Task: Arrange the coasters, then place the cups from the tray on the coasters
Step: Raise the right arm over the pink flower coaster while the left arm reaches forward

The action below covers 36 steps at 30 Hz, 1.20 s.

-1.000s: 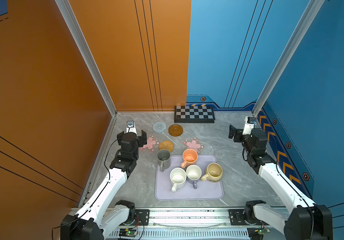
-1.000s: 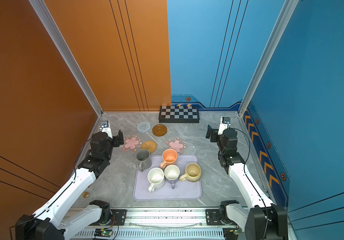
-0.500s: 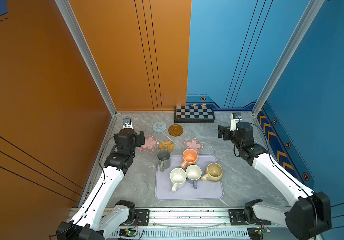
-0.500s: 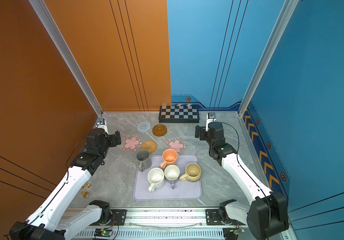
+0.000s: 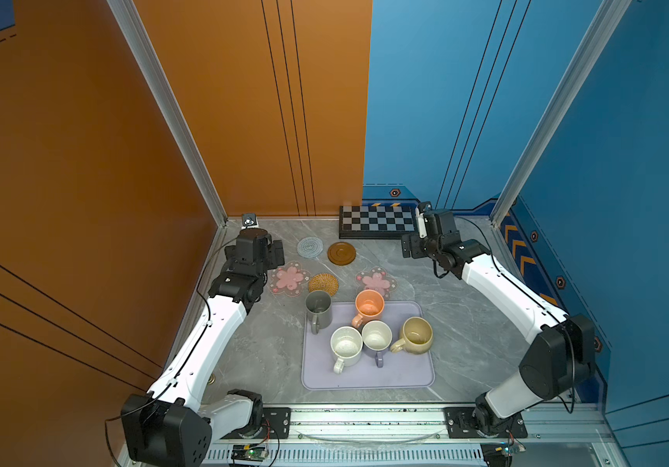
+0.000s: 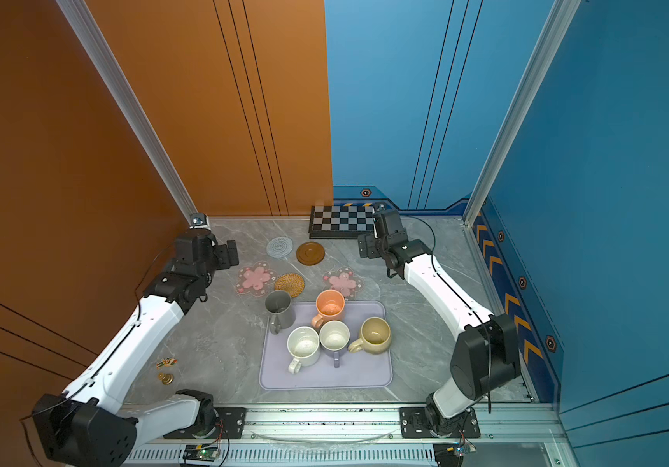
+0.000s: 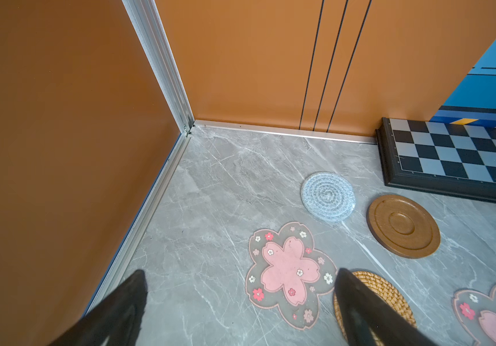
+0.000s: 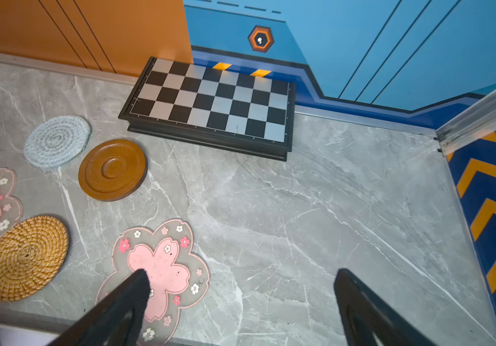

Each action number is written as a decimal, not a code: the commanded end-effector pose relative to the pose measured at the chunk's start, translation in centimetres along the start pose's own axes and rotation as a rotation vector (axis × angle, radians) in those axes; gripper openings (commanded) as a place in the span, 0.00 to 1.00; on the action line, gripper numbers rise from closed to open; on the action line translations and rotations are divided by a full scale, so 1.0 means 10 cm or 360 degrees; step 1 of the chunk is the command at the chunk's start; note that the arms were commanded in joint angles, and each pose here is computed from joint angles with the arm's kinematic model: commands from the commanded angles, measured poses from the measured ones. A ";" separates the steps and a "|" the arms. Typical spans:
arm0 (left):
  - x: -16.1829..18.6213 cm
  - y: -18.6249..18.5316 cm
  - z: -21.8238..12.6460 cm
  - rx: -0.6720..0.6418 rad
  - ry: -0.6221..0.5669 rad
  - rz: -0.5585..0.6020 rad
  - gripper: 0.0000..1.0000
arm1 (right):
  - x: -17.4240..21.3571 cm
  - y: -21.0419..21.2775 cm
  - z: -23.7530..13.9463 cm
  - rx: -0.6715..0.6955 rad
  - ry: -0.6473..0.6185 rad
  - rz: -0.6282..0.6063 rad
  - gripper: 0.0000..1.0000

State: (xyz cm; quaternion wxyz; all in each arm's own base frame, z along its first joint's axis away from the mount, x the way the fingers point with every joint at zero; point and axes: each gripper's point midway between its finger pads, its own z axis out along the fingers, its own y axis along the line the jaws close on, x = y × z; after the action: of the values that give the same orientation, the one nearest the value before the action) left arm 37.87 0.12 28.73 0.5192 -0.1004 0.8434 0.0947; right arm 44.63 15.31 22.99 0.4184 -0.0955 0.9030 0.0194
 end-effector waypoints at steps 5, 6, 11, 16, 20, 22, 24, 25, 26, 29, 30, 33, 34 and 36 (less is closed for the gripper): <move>0.15 0.03 0.04 -0.0061 0.0080 -0.0062 0.98 | 0.38 0.54 0.30 -0.0196 0.0410 -0.0158 0.91; 0.21 0.05 0.08 -0.0089 0.0101 -0.0049 0.98 | 0.38 0.64 0.30 -0.0222 0.0428 -0.0184 0.91; 0.45 0.01 0.25 -0.0122 0.0213 -0.0030 0.98 | 0.38 0.96 0.42 -0.0233 0.0532 -0.0312 0.93; 0.62 -0.06 0.41 -0.0111 0.0306 -0.0122 0.98 | 0.56 1.07 0.67 -0.0148 0.0725 -0.0403 0.89; 0.75 -0.13 0.50 -0.0093 0.0374 -0.0148 0.98 | 0.70 1.24 0.75 -0.0117 0.0763 -0.0500 0.89; 0.81 -0.16 0.54 -0.0090 0.0403 -0.0134 0.98 | 0.75 1.30 0.78 -0.0113 0.0774 -0.0532 0.89; 0.86 -0.19 0.58 -0.0073 0.0429 -0.0110 0.98 | 0.82 1.33 0.82 -0.0120 0.0803 -0.0536 0.89; 0.87 -0.20 0.59 -0.0063 0.0440 -0.0100 0.98 | 0.85 1.32 0.85 -0.0108 0.0820 -0.0533 0.89; 0.87 -0.22 0.60 -0.0051 0.0443 -0.0095 0.98 | 0.89 1.32 0.88 -0.0097 0.0835 -0.0538 0.89; 0.86 -0.25 0.62 -0.0021 0.0456 -0.0090 0.98 | 1.00 1.36 0.96 -0.0105 0.0876 -0.0553 0.87; 0.85 -0.26 0.62 -0.0010 0.0456 -0.0085 0.98 | 1.03 1.38 0.97 -0.0107 0.0884 -0.0561 0.86; 0.85 -0.26 0.62 -0.0001 0.0461 -0.0061 0.98 | 1.10 1.41 1.01 -0.0101 0.0903 -0.0595 0.86; 0.85 -0.25 0.63 -0.0002 0.0464 -0.0056 0.98 | 1.12 1.42 1.02 -0.0106 0.0909 -0.0596 0.86; 0.87 -0.24 0.63 -0.0004 0.0472 -0.0055 0.98 | 1.15 1.44 1.04 -0.0107 0.0919 -0.0600 0.86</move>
State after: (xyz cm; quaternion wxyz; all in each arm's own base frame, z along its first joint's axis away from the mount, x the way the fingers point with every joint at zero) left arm 40.15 -1.18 17.94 0.3986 -0.1373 0.9037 0.0741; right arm 42.86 29.03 6.87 0.1461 -0.2689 0.9512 -0.0391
